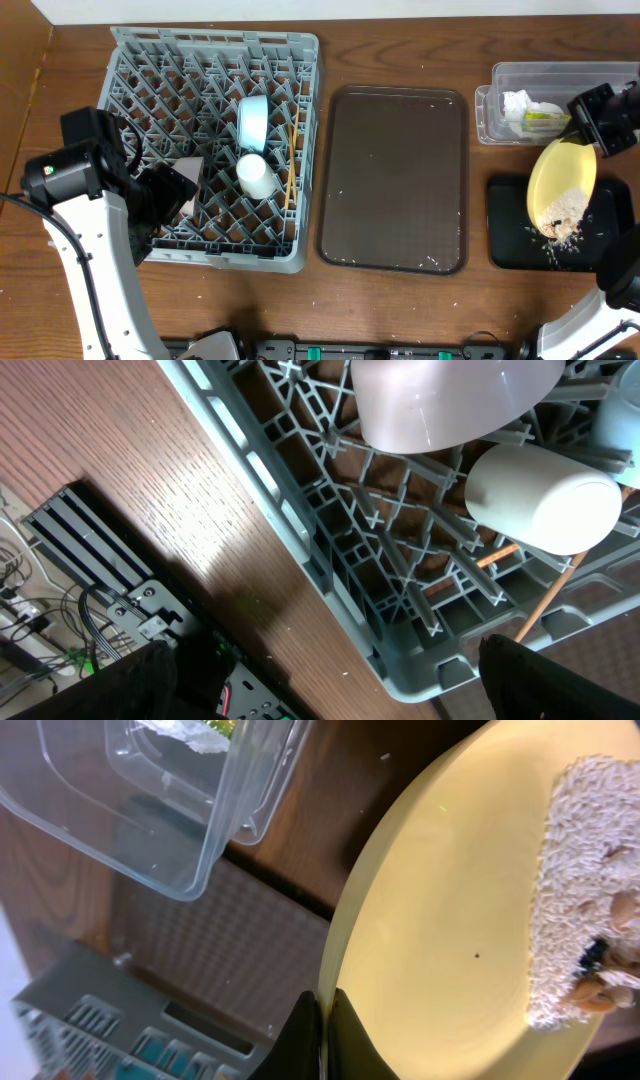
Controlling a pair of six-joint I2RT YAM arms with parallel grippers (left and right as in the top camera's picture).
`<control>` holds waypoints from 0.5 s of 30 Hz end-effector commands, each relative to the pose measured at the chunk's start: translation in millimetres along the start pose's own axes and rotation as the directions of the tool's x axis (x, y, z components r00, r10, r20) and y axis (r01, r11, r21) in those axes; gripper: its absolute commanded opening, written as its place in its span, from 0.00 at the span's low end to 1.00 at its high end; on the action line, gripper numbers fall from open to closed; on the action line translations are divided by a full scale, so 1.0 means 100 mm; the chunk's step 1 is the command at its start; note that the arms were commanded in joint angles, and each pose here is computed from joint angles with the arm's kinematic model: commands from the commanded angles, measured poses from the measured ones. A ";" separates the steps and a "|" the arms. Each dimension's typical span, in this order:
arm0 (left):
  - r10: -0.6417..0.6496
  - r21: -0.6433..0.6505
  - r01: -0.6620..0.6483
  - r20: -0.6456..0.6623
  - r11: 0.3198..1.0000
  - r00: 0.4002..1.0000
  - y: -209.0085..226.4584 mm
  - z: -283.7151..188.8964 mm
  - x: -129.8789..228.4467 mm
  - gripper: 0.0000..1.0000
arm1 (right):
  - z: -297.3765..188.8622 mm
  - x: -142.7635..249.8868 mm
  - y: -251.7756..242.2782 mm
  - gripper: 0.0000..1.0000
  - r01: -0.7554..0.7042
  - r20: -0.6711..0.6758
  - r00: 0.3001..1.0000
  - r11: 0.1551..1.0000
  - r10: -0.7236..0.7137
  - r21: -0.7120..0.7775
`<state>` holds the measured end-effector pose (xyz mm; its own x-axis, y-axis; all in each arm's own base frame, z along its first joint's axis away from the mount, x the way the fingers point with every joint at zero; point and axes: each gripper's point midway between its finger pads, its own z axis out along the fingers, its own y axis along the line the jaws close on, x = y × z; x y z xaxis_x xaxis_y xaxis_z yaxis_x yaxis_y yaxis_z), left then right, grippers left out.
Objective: Sort waste into correct bins and load items into the dishwasher
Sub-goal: 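Carry the yellow plate right over the black tray, then tilt the yellow plate to dump the rice onto the black tray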
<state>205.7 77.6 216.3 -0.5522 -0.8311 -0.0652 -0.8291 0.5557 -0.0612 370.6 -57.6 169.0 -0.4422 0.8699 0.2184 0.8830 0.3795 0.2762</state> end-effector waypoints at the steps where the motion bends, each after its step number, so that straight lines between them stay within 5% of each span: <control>1: 0.006 -0.016 -0.006 0.007 1.000 1.000 0.04 -0.01 -0.01 0.98 | -0.19 -0.02 0.03 0.01 0.026 -0.013 1.000 0.996 -0.027 -0.081; 15: 0.006 -0.016 -0.006 0.006 1.000 1.000 0.04 -0.01 -0.01 0.98 | -0.42 -0.10 0.01 0.01 0.031 -0.116 0.991 0.960 -0.065 -0.279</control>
<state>205.7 77.6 216.3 -0.5522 -0.8311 -0.0654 -0.8292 0.5557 -0.0609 365.6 -82.1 186.1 -0.4586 0.8272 0.3248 0.8467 0.2957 0.4424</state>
